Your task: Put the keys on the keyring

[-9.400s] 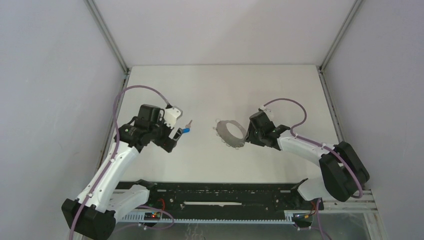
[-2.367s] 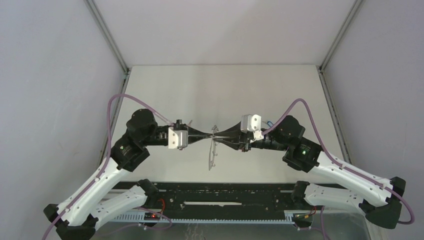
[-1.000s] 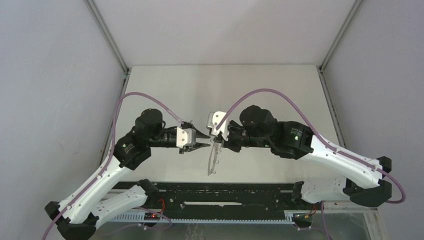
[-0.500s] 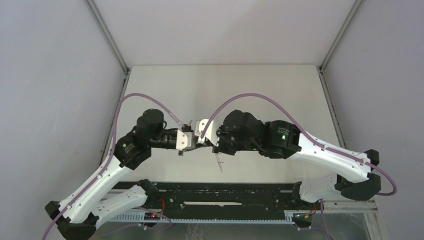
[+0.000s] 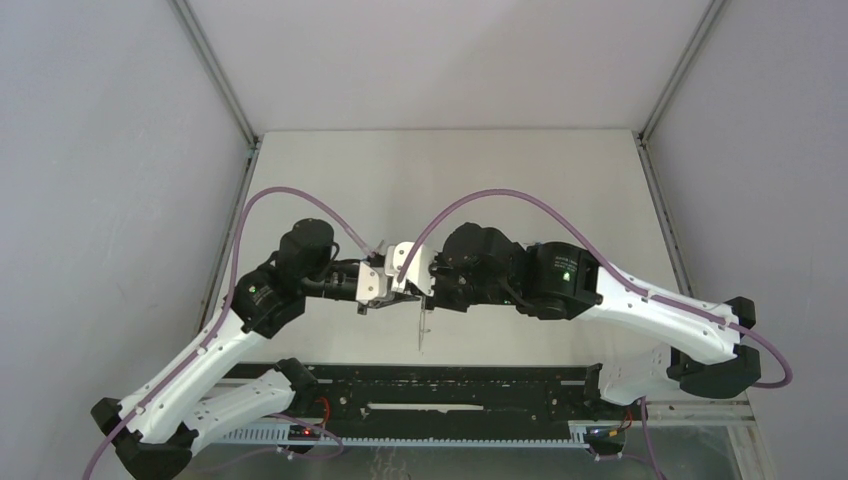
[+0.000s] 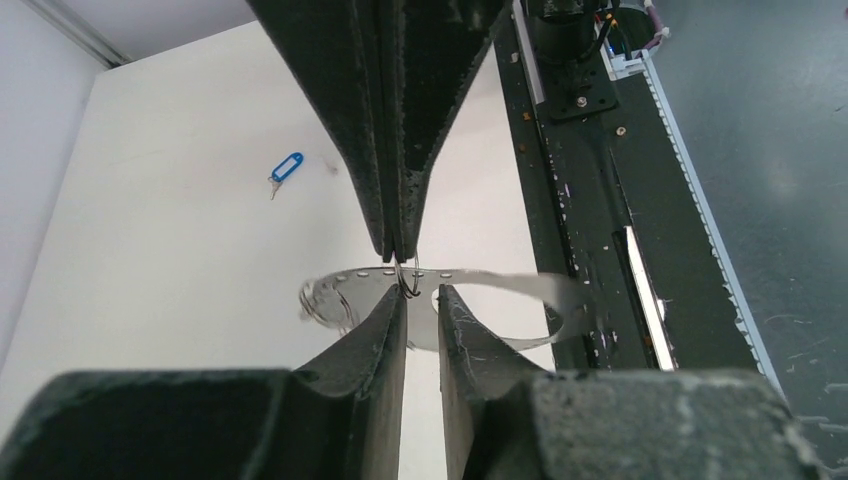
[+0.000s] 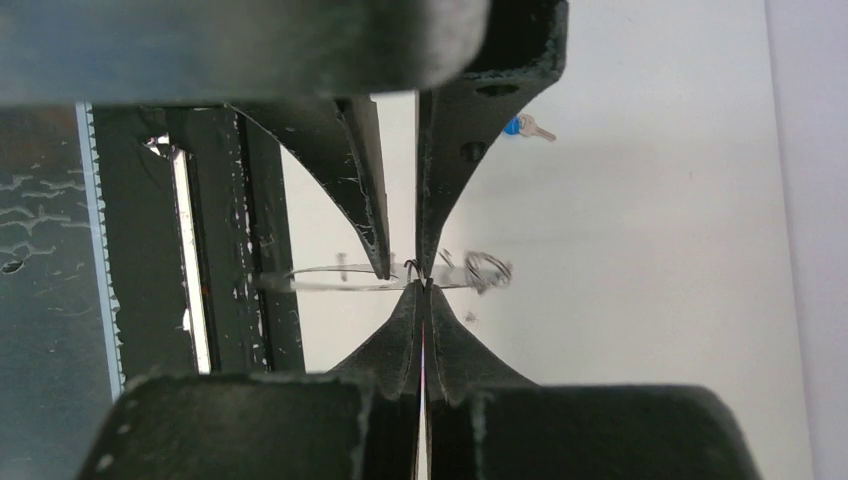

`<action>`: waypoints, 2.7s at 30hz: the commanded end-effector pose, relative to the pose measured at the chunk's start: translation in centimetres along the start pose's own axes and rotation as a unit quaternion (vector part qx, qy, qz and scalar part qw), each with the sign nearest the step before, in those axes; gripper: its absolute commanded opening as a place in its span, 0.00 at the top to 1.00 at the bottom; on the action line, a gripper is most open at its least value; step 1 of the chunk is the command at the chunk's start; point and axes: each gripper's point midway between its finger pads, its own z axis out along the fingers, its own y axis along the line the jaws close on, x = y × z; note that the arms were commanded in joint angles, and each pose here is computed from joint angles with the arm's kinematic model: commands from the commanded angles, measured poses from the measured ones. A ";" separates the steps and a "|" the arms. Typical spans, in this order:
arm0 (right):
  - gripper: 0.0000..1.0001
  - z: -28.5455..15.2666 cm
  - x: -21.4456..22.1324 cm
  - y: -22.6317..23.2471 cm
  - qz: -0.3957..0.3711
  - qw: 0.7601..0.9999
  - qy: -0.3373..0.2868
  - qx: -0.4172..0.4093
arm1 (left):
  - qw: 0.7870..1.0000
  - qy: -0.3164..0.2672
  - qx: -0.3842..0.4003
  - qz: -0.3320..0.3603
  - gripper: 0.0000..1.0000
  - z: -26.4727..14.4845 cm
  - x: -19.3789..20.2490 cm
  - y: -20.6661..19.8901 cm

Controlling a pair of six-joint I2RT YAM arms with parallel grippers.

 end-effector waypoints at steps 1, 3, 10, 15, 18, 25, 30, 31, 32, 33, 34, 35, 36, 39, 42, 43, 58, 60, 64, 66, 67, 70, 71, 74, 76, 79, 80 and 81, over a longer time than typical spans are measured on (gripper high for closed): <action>1.00 -0.8 -2.3 -0.4 -0.012 0.999 -0.034 0.012 | 0.999 -0.036 -0.022 0.020 0.77 -0.5 -3.5 1.2; 1.00 -0.6 -2.3 -0.3 -0.014 0.999 -0.031 0.010 | 0.999 -0.040 -0.020 0.017 0.76 -0.5 -3.8 1.1; 1.00 -0.5 -2.5 -0.1 -0.015 0.999 -0.034 0.008 | 0.999 -0.044 -0.012 0.014 0.85 -0.5 -3.9 0.8; 1.00 -0.4 -2.9 0.0 -0.015 0.999 -0.042 0.007 | 0.999 -0.040 0.001 0.021 1.00 -0.5 -3.6 0.3; 1.00 -0.8 -3.7 -0.3 -0.007 0.998 -0.060 0.013 | 0.998 -0.047 0.018 0.028 1.00 -0.4 -3.9 -0.2; 0.57 -8.5 -6.4 -1.7 0.026 0.963 -0.269 0.023 | 0.994 -0.113 -0.001 0.006 1.00 -0.7 -6.8 0.1; 0.49 -11.4 -4.5 -1.6 0.030 0.933 -0.357 0.026 | 0.985 -0.170 -0.012 0.038 1.00 -1.3 -9.4 0.3; 0.51 -11.5 -4.2 -1.6 0.033 0.932 -0.361 0.023 | 0.983 -0.176 -0.010 0.048 1.00 -1.4 -9.7 0.2; 0.52 -11.6 -4.0 -1.6 0.035 0.930 -0.367 0.019 | 0.982 -0.180 -0.006 0.062 1.00 -1.4 -10.0 0.0; 0.53 -11.7 -3.9 -1.5 0.035 0.927 -0.372 0.014 | 0.980 -0.184 -0.004 0.077 1.00 -1.5 -10.3 -0.2; 0.54 -11.8 -3.9 -1.3 0.033 0.925 -0.379 0.009 | 0.978 -0.188 -0.001 0.092 1.00 -1.5 -10.5 -0.5; 0.55 -12.0 -4.1 -1.0 0.029 0.921 -0.388 0.001 | 0.976 -0.192 0.004 0.106 1.00 -1.5 -10.7 -0.8; 0.58 -12.3 -4.5 -0.7 0.023 0.917 -0.398 -0.006 | 0.973 -0.195 0.008 0.123 1.00 -1.5 -10.8 -1.1; 0.62 -13.3 -5.3 0.7 0.003 0.905 -0.422 -0.044 | 0.966 -0.203 0.010 0.163 1.00 -1.5 -11.3 -1.5; 0.64 -13.6 -5.8 1.7 -0.007 0.898 -0.433 -0.073 | 0.962 -0.203 0.010 0.183 1.00 -1.4 -11.4 -1.5; 0.65 -13.6 -5.8 2.0 -0.010 0.897 -0.434 -0.080 | 0.961 -0.201 0.007 0.189 1.00 -1.3 -11.2 -1.4; 0.62 -9.8 -5.8 1.2 -0.039 0.918 -0.394 -0.019 | 0.959 -0.225 -0.015 0.173 1.00 -0.8 -12.5 0.1; 0.62 -9.6 -6.0 0.7 -0.037 0.919 -0.394 -0.004 | 0.959 -0.230 -0.014 0.164 1.00 -0.8 -12.7 0.1; 0.62 -9.6 -6.3 0.2 -0.035 0.915 -0.403 0.011 | 0.960 -0.236 -0.012 0.152 1.00 -0.9 -13.1 0.0; 0.62 -9.6 -6.2 0.2 -0.033 0.915 -0.402 0.012 | 0.960 -0.237 -0.012 0.149 1.00 -0.9 -13.1 0.0; 0.62 -9.5 -6.2 0.2 -0.032 0.915 -0.401 0.012 | 0.960 -0.237 -0.012 0.148 1.00 -1.0 -13.2 0.0; 0.62 -9.3 -5.9 0.3 -0.028 0.917 -0.397 0.012 | 0.960 -0.238 -0.013 0.145 1.00 -1.1 -13.3 0.0; 0.63 -9.3 -5.8 0.3 -0.028 0.918 -0.396 0.012 | 0.960 -0.239 -0.013 0.145 1.00 -1.1 -13.4 0.0; 0.66 -9.2 -5.6 0.3 -0.026 0.920 -0.392 0.012 | 0.960 -0.241 -0.012 0.140 1.00 -1.1 -13.5 0.0; 0.71 -9.3 -5.7 0.2 -0.026 0.918 -0.395 0.015 | 0.961 -0.241 -0.011 0.137 1.00 -1.1 -13.4 -0.1; 0.88 -9.3 -5.8 0.1 -0.024 0.918 -0.396 0.021 | 0.962 -0.239 -0.010 0.130 1.00 -1.0 -13.3 -0.1; 0.95 -9.3 -5.9 0.1 -0.023 0.918 -0.395 0.022 | 0.963 -0.238 -0.010 0.126 1.00 -0.9 -13.1 -0.1; 1.00 -9.2 -5.8 0.0 -0.024 0.919 -0.394 0.024 | 0.964 -0.235 -0.010 0.123 1.00 -0.9 -13.0 0.0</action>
